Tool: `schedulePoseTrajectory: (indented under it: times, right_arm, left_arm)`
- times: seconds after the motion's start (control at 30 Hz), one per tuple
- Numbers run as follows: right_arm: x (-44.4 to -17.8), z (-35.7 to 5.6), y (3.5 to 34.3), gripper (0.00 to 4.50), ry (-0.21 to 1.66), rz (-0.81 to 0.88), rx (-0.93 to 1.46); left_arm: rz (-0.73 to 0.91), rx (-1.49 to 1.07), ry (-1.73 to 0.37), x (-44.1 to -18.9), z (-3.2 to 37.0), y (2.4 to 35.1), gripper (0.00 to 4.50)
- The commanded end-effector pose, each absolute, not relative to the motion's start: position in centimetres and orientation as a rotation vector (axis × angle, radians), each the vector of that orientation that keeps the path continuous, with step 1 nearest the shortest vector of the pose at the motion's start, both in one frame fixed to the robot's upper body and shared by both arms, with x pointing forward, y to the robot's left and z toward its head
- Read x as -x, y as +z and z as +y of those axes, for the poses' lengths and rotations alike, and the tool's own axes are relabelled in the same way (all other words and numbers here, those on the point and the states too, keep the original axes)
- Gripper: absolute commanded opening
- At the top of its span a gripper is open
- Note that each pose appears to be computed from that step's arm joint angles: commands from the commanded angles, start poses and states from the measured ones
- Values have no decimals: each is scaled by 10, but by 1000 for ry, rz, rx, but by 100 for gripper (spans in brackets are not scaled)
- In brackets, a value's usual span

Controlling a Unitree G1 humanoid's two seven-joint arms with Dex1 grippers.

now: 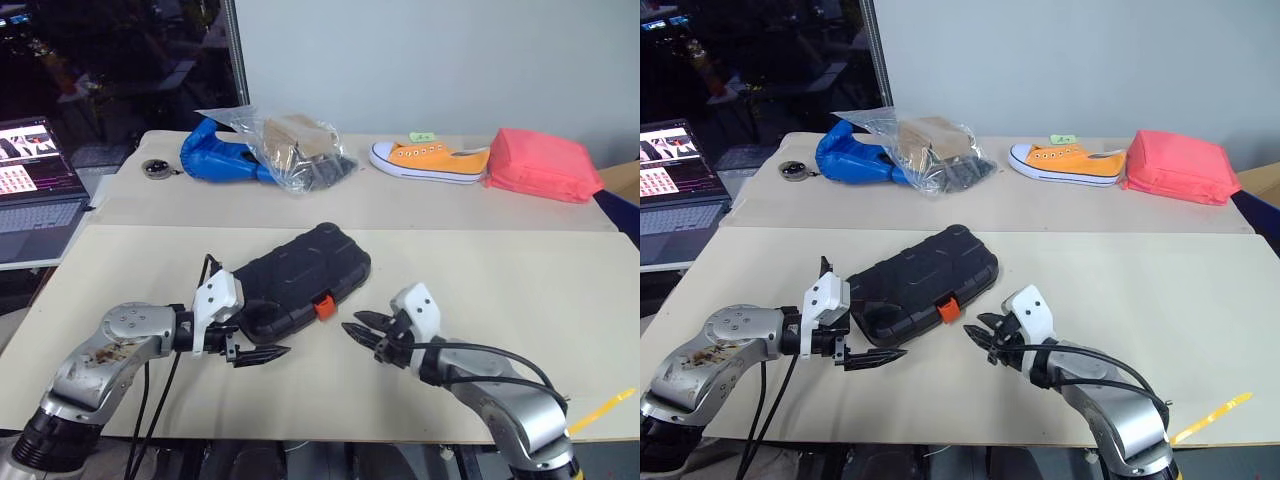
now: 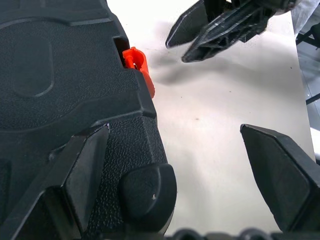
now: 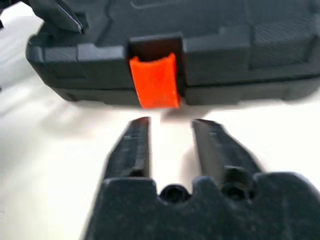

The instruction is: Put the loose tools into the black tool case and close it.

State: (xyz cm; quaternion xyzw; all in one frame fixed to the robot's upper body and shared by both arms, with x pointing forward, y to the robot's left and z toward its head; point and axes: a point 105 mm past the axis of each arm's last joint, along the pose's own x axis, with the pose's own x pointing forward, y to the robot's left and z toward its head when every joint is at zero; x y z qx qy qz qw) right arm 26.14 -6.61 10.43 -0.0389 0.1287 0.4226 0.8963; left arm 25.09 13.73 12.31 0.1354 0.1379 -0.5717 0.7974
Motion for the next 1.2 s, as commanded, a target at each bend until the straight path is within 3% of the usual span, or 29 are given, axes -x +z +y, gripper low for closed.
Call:
schedulePoseTrajectory:
  times: [0.03,0.3,0.7,0.97,1.2]
  right_arm:
    - [-273,-54,103,4,879,254,111]
    - [-292,-38,109,4,888,204,138]
    - [-257,-64,114,4,993,234,84]
    - [-287,-46,135,4,914,86,28]
    - [-295,-36,116,4,906,139,84]
  left_arm:
    - [347,-286,-1226,-247,139,112,450]
    - [348,-283,-1221,-247,139,112,450]
    - [349,-272,-1215,-246,138,110,450]
    - [351,-278,-1213,-247,139,111,450]
    - [351,-276,-1206,-246,140,111,450]
